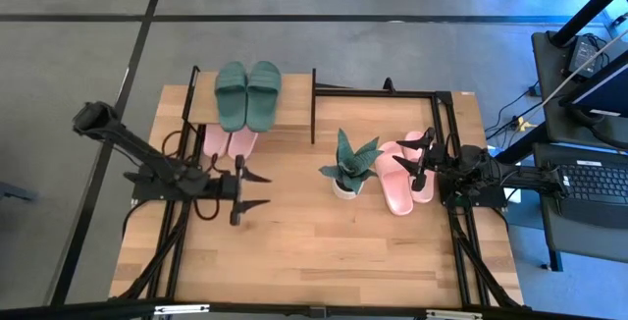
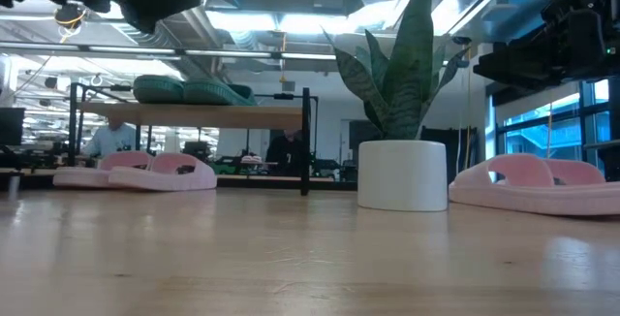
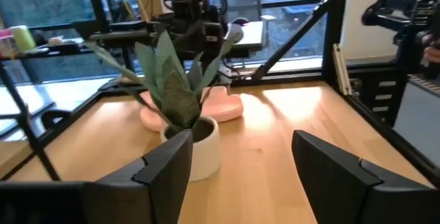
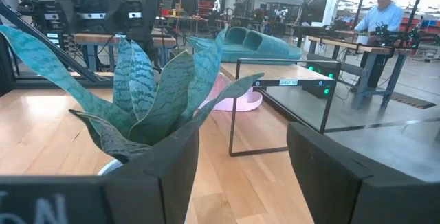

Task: Pick and place slides into the shelf
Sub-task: Put the pink slipper under the shelf

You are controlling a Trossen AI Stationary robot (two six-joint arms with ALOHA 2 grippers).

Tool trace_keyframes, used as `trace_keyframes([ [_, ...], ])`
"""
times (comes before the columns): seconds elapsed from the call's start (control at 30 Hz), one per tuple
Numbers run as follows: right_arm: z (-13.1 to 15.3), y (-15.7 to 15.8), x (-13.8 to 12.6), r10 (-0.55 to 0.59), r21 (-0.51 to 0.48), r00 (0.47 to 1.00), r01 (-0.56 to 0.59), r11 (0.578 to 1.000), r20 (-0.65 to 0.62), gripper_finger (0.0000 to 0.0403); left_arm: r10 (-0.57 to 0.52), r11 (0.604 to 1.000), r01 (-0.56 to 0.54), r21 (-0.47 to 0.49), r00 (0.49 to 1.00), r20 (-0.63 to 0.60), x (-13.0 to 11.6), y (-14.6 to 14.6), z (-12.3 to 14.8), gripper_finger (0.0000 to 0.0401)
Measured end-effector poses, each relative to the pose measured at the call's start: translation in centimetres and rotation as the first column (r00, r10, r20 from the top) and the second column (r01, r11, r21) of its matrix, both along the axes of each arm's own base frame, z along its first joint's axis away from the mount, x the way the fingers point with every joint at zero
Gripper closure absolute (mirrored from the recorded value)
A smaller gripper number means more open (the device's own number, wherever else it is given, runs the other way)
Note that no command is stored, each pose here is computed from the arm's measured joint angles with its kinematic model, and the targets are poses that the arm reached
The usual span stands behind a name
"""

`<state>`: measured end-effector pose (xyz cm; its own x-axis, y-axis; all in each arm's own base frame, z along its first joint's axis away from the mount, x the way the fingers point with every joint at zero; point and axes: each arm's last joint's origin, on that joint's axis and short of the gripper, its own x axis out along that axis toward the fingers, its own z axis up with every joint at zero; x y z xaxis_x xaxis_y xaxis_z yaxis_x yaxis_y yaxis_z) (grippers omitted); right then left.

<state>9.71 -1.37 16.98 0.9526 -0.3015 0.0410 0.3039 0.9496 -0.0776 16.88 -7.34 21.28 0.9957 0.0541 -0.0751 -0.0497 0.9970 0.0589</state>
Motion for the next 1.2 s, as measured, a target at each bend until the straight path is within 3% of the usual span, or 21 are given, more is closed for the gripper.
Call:
trace_keyframes([
  [0.1, 0.0, 0.0, 0.0, 0.000, 0.000, 1.000, 0.000, 1.000, 0.000, 0.0182, -0.023, 0.999, 0.023, 0.023, 1.000, -0.020, -0.4, -0.6, -0.2, 0.0161],
  [0.27, 0.0, 0.0, 0.0, 0.001, 0.004, 1.000, -0.001, 1.000, 0.001, 0.0182, -0.303, 0.952, 0.305, 0.039, 0.951, -0.057, -0.9, -2.1, -0.5, 0.0161],
  [0.37, 0.1, 0.1, -0.1, 0.018, 0.009, 0.999, -0.018, 1.000, -0.026, 0.0182, -0.379, 0.925, 0.380, 0.004, 0.923, -0.063, -1.1, -2.6, -0.6, 0.0161],
  [0.6, 3.4, 0.7, 0.0, 0.083, -0.063, 0.992, -0.089, 0.994, -0.099, 0.0182, -0.373, 0.926, 0.376, 0.016, 0.922, -0.104, -1.3, -2.5, -1.3, 0.0161],
  [0.77, 5.8, 1.2, 1.3, 0.128, -0.048, 0.955, -0.145, 0.988, -0.268, 0.0182, -0.320, 0.947, 0.320, -0.009, 0.945, -0.065, -2.0, -1.8, -3.2, 0.0161],
  [0.97, 8.1, 2.2, 4.7, 0.036, -0.069, 0.831, -0.089, 0.994, -0.555, 0.0182, -0.320, 0.947, 0.320, -0.035, 0.947, 0.016, -2.7, -1.3, -3.9, 0.0161],
  [1.2, 8.6, 4.2, 7.2, -0.023, -0.023, 0.564, 0.008, 1.000, -0.826, 0.0182, -0.321, 0.946, 0.321, -0.035, 0.947, 0.015, -2.7, -1.3, -4.0, 0.0161],
])
